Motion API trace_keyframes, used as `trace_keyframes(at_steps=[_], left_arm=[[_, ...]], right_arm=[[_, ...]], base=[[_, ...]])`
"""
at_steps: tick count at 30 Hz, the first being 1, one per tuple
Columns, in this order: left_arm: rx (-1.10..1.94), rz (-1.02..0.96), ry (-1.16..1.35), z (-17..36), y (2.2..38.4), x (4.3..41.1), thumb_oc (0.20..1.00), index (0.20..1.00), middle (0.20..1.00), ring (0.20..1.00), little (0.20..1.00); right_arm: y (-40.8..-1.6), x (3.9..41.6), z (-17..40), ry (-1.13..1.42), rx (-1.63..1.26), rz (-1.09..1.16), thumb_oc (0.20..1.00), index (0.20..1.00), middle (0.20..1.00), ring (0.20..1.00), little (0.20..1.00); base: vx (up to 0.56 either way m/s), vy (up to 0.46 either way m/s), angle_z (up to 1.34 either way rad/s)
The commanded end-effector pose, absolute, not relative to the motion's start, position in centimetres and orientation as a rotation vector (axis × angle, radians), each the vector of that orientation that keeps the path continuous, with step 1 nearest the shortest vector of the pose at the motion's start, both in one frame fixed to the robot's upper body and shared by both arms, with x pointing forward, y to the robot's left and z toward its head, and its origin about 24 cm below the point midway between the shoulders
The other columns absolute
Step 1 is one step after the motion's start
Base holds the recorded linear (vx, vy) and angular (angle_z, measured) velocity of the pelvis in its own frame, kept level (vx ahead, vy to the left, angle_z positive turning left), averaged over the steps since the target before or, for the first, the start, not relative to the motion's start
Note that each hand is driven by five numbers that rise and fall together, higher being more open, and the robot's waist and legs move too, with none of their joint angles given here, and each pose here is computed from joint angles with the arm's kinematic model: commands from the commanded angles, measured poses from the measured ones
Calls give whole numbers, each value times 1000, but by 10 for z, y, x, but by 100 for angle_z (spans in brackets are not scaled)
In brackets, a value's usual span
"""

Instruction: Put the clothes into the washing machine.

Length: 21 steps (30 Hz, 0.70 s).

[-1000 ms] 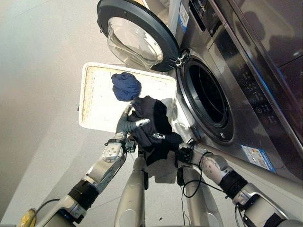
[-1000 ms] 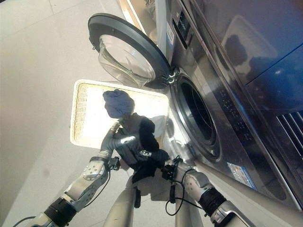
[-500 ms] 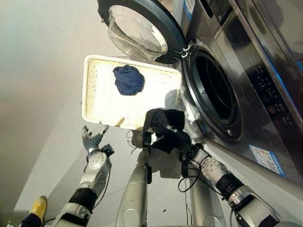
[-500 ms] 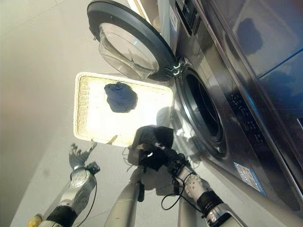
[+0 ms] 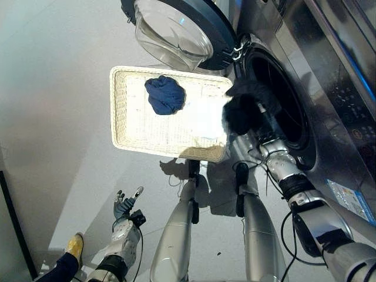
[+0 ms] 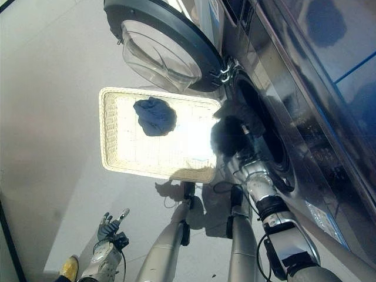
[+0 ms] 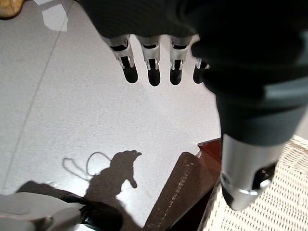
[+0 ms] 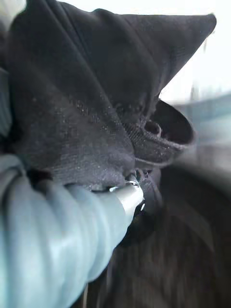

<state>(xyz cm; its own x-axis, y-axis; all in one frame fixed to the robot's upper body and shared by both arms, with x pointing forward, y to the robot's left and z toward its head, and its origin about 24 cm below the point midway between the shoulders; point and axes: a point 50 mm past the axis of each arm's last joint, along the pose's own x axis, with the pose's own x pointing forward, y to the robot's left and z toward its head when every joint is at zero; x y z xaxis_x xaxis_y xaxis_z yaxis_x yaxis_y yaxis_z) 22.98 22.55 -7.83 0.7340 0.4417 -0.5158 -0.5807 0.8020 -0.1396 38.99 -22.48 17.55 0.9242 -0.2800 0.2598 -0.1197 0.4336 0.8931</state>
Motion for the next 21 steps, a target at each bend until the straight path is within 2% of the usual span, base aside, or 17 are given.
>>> trace_keyframes(at_steps=[1, 5, 8, 12, 15, 16, 17, 19, 20, 21], left_arm=[[-273, 570, 551, -94, 230, 207, 1000, 1000, 1000, 1000, 1000], [-245, 543, 560, -93, 238, 208, 1000, 1000, 1000, 1000, 1000], [-240, 516, 558, -90, 240, 209, 1000, 1000, 1000, 1000, 1000], [-238, 483, 557, -87, 238, 213, 1000, 1000, 1000, 1000, 1000], [-236, 439, 560, -83, 234, 219, 1000, 1000, 1000, 1000, 1000], [-235, 425, 560, -82, 232, 221, 1000, 1000, 1000, 1000, 1000], [-239, 418, 562, -82, 231, 222, 1000, 1000, 1000, 1000, 1000], [-237, 386, 559, -79, 226, 227, 1000, 1000, 1000, 1000, 1000], [-226, 356, 555, -77, 221, 231, 1000, 1000, 1000, 1000, 1000], [-220, 344, 554, -76, 219, 232, 1000, 1000, 1000, 1000, 1000]], right_arm=[[-296, 351, 274, -1041, 1098, -280, 200, 200, 200, 200, 200], [-351, 299, 308, -1427, 1150, -593, 200, 200, 200, 200, 200], [-391, 248, 318, -1652, 1187, -920, 200, 200, 200, 200, 200], [-418, 211, 312, -1749, 1264, -1196, 200, 200, 200, 200, 200], [-436, 202, 296, -1653, 1349, -1323, 200, 200, 200, 200, 200], [-439, 211, 292, -1570, 1390, -1266, 762, 762, 762, 762, 762], [-442, 222, 285, -1496, 1438, -1173, 1000, 1000, 1000, 1000, 1000], [-442, 263, 262, -1256, 1552, -904, 1000, 1000, 1000, 1000, 1000], [-420, 298, 257, -1033, 1560, -701, 1000, 1000, 1000, 1000, 1000], [-411, 308, 256, -975, 1554, -641, 1000, 1000, 1000, 1000, 1000]], base=[[45, -54, -3], [47, -89, 2], [44, -53, 7], [32, -34, -1], [77, -49, 8], [58, -33, 10], [87, -49, 5], [26, -82, -2], [-26, -98, -2], [4, -93, 2]])
